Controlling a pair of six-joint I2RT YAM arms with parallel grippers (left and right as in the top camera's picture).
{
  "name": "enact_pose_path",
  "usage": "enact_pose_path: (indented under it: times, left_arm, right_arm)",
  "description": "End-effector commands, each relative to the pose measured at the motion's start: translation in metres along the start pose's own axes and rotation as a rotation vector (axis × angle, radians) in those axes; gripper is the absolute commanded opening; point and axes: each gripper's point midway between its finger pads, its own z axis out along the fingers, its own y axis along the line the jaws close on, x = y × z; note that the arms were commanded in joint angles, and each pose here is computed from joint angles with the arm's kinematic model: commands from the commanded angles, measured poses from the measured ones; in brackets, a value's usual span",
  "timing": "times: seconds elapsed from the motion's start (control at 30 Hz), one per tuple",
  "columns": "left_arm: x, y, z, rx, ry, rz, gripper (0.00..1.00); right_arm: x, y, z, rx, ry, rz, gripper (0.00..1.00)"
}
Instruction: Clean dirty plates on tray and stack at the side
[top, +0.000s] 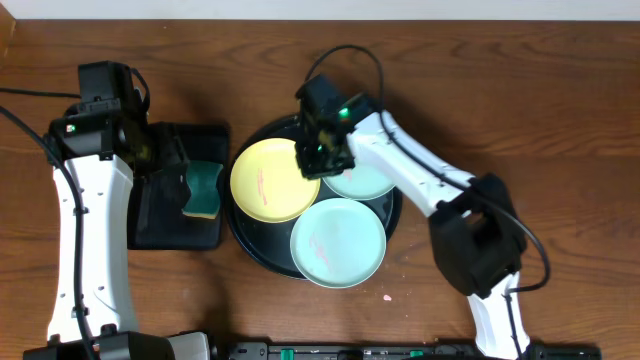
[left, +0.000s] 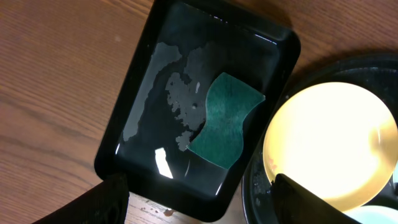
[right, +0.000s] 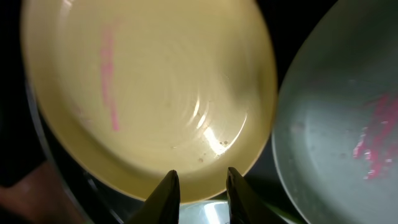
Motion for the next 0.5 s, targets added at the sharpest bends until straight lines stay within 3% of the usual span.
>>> enact_pose_path:
  times: [0.0,0.27,0.47]
  left_arm:
    - [0.0,0.004,0.002,-0.016,0.006,-0.013,0.74]
    - [0.004,0.004,0.005,-0.018,0.018,-0.012,0.74]
    - [0.003,0.004,0.005,-0.019,0.019,-0.012,0.74]
  right_arm:
    - [0.007,-0.009,0.02,0.114,0.009,0.069,0.23]
    - [0.01,-0.025,0.031,0.198,0.013,0.106,0.24]
    - [0.006,-0.019,0.013,0.185,-0.015,0.103,0.26]
